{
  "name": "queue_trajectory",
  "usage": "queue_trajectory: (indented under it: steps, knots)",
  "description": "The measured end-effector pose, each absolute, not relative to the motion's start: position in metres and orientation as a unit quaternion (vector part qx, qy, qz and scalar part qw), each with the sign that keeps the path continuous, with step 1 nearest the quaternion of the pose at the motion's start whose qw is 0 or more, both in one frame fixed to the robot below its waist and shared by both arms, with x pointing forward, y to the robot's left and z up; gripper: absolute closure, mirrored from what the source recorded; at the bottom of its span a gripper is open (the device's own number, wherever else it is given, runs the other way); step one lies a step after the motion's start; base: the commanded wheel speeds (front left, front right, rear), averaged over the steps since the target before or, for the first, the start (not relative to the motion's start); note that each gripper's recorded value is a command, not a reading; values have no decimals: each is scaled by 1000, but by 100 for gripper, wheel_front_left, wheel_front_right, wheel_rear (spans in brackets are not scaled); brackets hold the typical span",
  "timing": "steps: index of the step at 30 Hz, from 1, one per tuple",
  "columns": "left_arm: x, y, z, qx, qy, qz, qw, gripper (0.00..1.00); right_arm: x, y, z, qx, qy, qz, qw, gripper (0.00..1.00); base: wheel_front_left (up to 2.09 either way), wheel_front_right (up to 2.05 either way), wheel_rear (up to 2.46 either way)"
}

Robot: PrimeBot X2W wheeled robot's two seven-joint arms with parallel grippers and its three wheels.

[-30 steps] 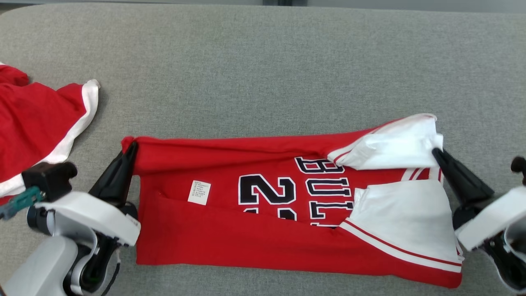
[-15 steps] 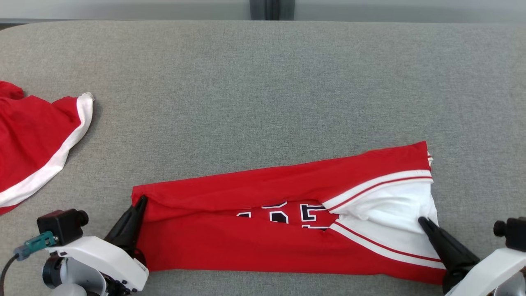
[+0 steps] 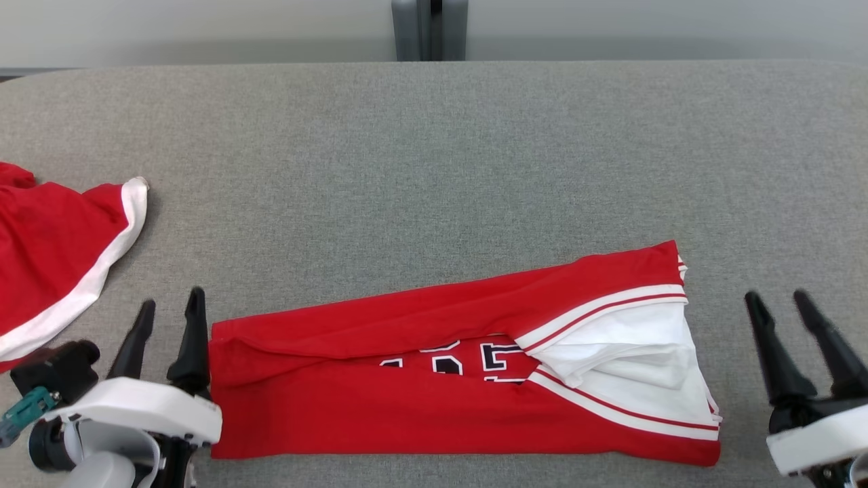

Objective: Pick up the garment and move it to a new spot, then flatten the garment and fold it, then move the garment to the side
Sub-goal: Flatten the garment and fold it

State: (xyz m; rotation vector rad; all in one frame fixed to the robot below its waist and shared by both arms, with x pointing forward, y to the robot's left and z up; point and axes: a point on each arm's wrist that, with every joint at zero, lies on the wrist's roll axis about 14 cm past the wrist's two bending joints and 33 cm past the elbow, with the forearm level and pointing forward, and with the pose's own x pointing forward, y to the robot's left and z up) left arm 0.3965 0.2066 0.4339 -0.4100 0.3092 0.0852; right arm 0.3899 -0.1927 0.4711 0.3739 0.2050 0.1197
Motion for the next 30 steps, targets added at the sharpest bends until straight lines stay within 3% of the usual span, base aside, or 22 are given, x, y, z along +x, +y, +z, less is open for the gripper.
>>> queue_trajectory:
  steps: [8, 18, 30]
  knots:
    - [425, 199, 496, -193, 38, 46, 979, 0, 413, -188, 519, 139, -7, 44, 989, 0, 0, 0, 0]
    - [437, 193, 557, -140, -86, 37, 986, 0, 411, -170, 526, 89, -23, 63, 994, 0, 0, 0, 0]
    - [390, 199, 521, -57, -52, 40, 996, 0, 392, -162, 502, 73, 23, 73, 994, 0, 0, 0, 0]
